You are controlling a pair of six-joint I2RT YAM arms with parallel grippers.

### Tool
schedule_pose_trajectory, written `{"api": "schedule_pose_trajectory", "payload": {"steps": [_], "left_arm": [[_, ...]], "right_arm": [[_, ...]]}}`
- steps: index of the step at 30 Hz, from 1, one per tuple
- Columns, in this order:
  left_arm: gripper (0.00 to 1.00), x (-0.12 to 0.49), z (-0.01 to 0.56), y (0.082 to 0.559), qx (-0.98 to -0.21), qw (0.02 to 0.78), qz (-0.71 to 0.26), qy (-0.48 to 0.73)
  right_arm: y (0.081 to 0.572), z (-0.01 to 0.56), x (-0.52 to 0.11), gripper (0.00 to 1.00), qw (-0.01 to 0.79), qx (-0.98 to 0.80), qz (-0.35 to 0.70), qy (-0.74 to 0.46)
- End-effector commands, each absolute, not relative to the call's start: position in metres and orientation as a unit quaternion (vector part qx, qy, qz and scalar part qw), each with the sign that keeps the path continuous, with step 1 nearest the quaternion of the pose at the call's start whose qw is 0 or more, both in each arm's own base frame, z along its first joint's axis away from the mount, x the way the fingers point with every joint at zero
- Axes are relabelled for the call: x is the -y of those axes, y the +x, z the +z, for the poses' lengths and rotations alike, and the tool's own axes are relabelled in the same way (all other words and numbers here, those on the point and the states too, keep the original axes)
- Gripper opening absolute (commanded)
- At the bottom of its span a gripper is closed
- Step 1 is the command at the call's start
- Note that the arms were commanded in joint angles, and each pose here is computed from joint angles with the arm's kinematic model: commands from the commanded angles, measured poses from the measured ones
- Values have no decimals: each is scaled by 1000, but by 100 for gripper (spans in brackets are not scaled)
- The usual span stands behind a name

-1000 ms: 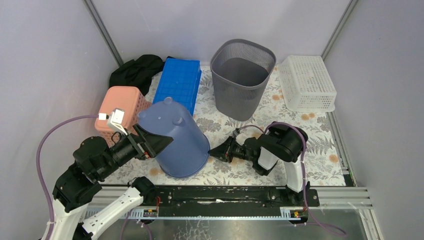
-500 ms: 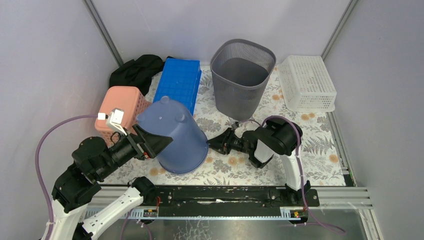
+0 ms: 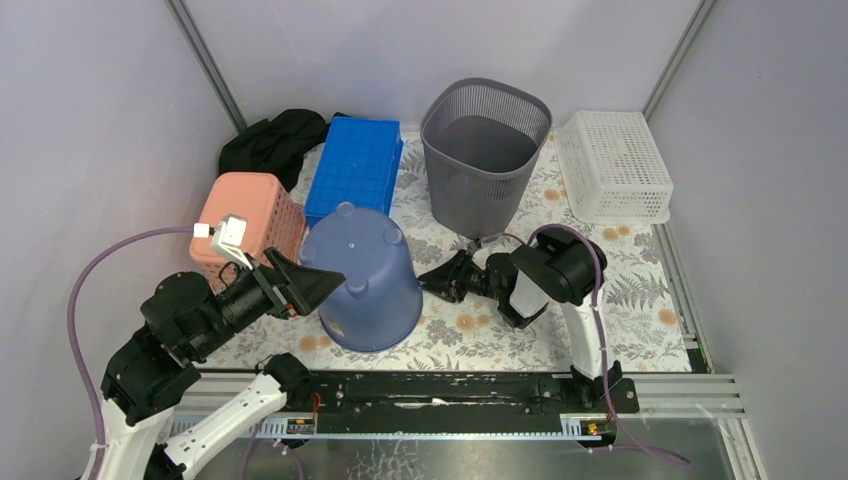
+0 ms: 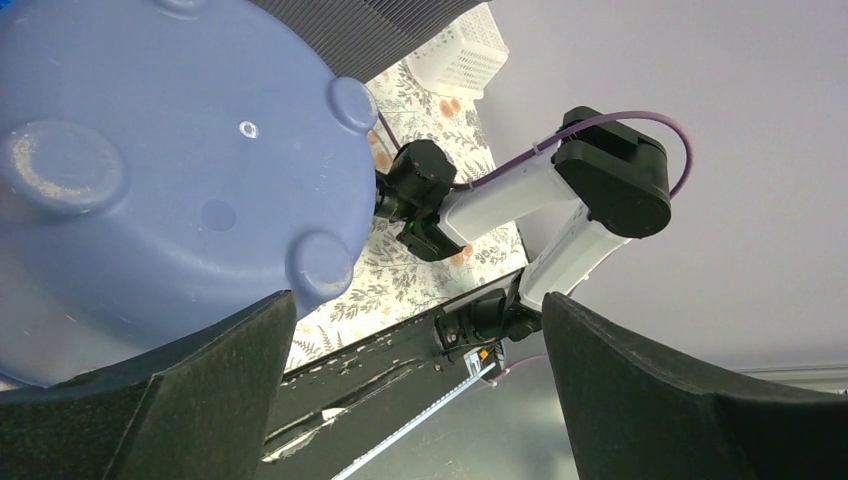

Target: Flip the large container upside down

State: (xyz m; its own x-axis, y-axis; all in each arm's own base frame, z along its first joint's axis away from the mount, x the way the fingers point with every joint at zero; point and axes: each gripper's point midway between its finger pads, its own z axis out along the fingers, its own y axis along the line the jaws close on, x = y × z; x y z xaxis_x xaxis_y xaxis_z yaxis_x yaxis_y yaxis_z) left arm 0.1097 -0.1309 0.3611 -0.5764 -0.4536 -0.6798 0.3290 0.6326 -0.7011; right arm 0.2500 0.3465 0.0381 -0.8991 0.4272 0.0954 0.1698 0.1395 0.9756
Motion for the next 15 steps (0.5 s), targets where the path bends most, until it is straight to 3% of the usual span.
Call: {"api": "schedule_pose_trajectory", "payload": {"steps": [1, 9, 15], "left_arm": [[100, 130, 377, 114, -763, 482, -430, -35], [100, 131, 375, 116, -765, 480, -428, -35], [100, 132, 379, 118, -765, 481, -426, -35]], "right_arm": [[251, 37, -348, 44, 103, -767, 609, 176], [254, 38, -340, 45, 110, -791, 579, 165], [260, 53, -330, 51, 133, -825, 533, 128]]}}
